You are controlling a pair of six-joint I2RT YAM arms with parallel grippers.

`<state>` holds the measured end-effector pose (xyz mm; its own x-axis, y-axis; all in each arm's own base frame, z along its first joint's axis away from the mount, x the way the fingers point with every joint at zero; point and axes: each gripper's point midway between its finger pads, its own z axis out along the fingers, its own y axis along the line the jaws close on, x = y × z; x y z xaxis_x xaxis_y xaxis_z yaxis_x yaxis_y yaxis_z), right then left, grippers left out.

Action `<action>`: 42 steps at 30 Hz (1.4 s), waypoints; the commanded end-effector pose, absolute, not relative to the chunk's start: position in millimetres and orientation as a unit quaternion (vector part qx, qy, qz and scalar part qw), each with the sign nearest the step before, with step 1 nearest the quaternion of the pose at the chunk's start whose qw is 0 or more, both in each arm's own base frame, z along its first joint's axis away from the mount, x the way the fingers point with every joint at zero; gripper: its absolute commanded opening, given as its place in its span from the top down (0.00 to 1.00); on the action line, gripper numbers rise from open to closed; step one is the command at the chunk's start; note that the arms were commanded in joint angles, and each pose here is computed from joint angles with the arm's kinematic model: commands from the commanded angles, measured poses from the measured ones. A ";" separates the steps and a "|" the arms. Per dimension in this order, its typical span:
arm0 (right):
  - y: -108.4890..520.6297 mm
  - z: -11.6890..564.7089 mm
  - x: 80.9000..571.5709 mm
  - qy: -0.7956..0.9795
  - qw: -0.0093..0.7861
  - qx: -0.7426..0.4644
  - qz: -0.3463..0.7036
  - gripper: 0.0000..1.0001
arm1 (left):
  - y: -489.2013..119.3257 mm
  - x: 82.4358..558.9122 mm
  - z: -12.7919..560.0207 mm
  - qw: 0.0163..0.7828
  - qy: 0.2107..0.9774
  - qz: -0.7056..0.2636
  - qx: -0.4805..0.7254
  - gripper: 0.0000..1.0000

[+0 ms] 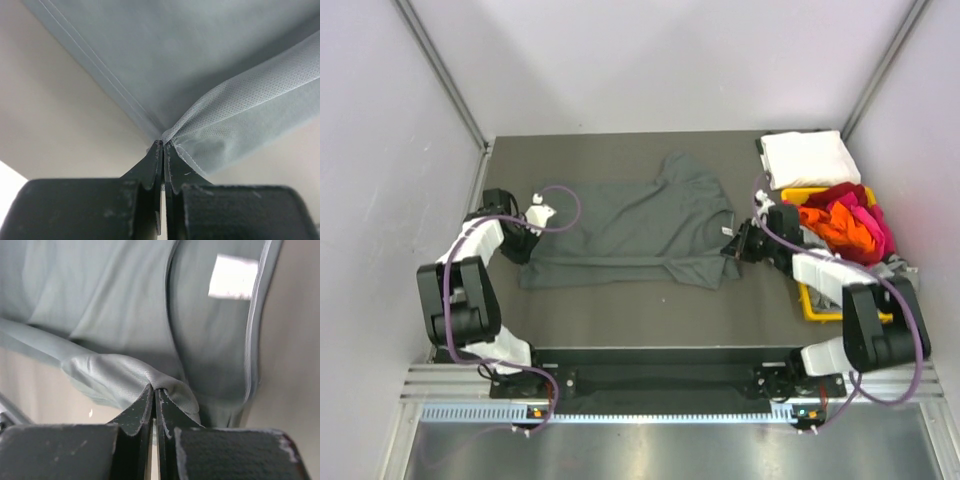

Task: Fold and stack the t-shirts
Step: Fold the tshirt

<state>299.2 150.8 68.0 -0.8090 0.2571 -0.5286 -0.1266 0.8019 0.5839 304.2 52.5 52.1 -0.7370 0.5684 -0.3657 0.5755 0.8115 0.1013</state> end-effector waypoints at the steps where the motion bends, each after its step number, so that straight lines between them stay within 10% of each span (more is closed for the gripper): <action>1: 153.9 91.4 352.1 0.876 0.380 -0.023 0.298 1.00 | 46.9 336.1 56.3 0.225 0.928 -0.012 0.296 1.00; 18: 142.6 68.9 410.7 0.901 0.356 -0.029 0.248 0.99 | 65.5 399.9 53.7 0.254 0.929 0.048 0.264 0.91; 24: 113.1 78.6 410.1 0.917 0.355 0.015 0.180 0.51 | 85.1 429.9 90.8 0.303 0.924 0.110 0.204 0.60; 29: 82.8 105.2 376.9 0.916 0.377 0.061 0.119 0.46 | 57.2 403.6 146.5 0.363 0.896 0.079 0.242 0.57; 42: 118.3 40.9 305.5 0.936 0.280 0.048 0.207 0.39 | 29.3 313.0 41.7 0.254 0.867 0.061 0.425 0.47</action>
